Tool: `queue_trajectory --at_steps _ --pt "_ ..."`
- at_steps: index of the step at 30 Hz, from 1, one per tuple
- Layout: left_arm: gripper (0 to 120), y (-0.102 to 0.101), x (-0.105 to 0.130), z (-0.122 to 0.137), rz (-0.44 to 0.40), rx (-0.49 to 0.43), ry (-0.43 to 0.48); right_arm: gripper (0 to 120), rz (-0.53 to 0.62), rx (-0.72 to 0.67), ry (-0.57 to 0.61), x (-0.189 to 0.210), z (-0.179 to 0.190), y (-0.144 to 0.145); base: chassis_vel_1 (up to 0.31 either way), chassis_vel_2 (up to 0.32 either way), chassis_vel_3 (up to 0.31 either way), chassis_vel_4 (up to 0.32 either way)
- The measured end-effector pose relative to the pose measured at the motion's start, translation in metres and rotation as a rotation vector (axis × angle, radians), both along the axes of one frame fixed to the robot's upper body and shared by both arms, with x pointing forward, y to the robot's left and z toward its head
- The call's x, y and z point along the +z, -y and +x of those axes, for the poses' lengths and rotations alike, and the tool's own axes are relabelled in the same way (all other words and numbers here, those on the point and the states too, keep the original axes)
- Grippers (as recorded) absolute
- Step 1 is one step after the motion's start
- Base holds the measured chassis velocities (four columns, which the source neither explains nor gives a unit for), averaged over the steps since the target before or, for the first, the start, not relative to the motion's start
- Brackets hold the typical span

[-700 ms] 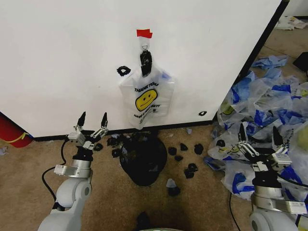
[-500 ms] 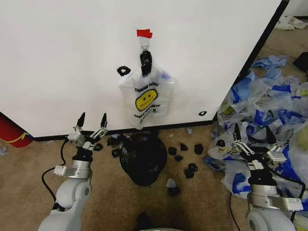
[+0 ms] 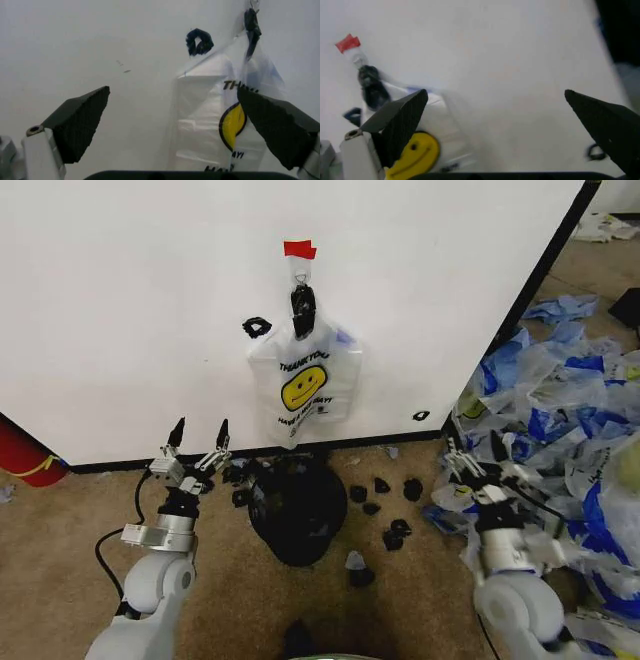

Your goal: Pick up the garbage bag from the wall and place it over the trash bin.

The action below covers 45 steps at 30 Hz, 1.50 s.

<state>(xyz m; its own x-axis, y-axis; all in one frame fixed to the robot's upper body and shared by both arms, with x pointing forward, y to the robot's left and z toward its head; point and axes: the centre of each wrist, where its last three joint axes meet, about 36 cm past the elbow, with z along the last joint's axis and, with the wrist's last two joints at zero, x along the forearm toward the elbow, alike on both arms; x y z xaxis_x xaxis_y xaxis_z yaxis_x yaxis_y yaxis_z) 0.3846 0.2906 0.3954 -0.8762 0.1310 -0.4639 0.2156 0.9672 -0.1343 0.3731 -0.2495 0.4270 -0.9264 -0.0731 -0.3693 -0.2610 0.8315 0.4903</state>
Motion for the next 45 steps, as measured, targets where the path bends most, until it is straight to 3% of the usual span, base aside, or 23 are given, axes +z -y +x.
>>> queue_trajectory --at_steps 8,20,27,32,39,45 --pt "100 -0.015 0.002 -0.006 0.029 0.023 -0.006 100 0.13 0.173 0.02 0.011 0.052 -0.047 0.0 0.0 0.0 0.0" --pt "100 -0.024 -0.003 -0.016 0.039 0.066 -0.025 100 0.196 0.322 0.004 0.006 0.097 -0.101 0.0 0.0 0.0 0.0" --pt "100 -0.031 0.001 -0.021 0.048 0.089 -0.02 100 0.221 0.396 0.04 0.024 0.13 -0.131 0.0 0.0 0.0 0.0" --pt "100 -0.042 0.006 -0.028 0.057 0.124 -0.016 100 0.285 0.453 0.072 0.047 0.16 -0.175 0.0 0.0 0.0 0.0" --pt "100 -0.051 0.011 -0.035 0.06 0.159 -0.004 100 0.313 0.482 0.065 0.049 0.178 -0.203 0.0 0.0 0.0 0.0" --pt "100 -0.052 0.009 -0.04 0.057 0.175 -0.001 100 0.322 0.49 0.059 0.047 0.186 -0.209 0.0 0.0 0.0 0.0"
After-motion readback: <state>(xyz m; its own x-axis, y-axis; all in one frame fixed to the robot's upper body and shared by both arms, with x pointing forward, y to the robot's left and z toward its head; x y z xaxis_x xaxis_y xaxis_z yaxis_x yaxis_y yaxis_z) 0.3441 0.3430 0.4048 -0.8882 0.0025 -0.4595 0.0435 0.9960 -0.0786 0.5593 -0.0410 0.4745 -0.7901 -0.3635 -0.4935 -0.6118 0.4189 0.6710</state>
